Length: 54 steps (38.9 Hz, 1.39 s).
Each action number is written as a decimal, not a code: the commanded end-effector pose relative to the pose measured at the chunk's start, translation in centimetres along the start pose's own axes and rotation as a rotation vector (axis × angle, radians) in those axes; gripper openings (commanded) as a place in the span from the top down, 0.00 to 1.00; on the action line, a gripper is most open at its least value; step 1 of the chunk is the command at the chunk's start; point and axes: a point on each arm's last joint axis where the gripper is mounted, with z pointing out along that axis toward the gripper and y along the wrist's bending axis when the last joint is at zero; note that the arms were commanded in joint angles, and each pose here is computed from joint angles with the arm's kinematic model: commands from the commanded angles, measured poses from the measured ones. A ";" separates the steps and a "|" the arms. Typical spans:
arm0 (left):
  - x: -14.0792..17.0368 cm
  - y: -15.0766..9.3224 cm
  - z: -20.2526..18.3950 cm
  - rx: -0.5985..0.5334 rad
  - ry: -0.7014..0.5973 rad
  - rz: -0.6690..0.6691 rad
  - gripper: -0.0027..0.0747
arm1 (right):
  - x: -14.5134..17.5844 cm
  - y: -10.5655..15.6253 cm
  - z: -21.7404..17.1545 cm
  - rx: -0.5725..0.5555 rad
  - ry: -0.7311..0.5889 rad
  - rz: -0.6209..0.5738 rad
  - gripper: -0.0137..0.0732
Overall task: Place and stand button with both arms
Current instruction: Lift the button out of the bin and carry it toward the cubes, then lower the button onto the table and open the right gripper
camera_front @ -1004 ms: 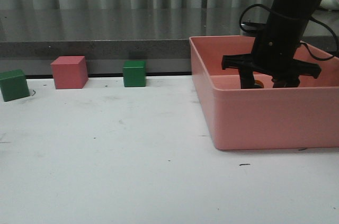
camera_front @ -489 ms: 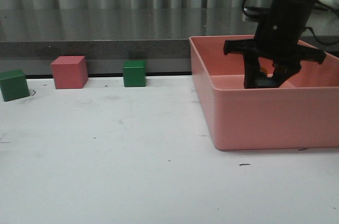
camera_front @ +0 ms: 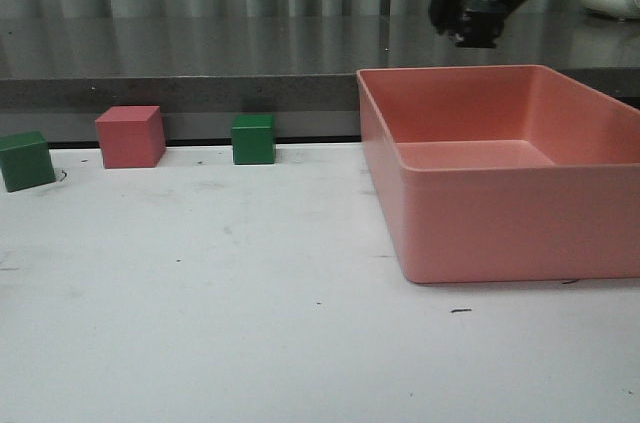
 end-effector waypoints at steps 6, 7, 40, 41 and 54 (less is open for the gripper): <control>-1.8 -0.1 0.0 0.012 -0.105 -0.013 0.14 | 1.2 6.7 -2.0 -0.137 -0.061 -0.152 0.53; -1.8 -0.1 0.0 0.012 -0.105 -0.013 0.14 | 1.6 7.5 -1.6 -0.151 -0.050 -0.164 0.53; -1.8 -0.1 0.0 0.012 -0.105 -0.013 0.14 | 6.9 18.0 12.4 -0.187 0.247 -0.040 0.52; -1.8 -0.1 0.0 0.012 -0.105 -0.013 0.14 | 6.8 18.0 12.4 -0.189 0.244 -0.036 0.52; -1.8 -0.1 0.0 0.012 -0.105 -0.013 0.14 | 7.6 18.0 14.4 -0.179 0.253 -0.032 0.52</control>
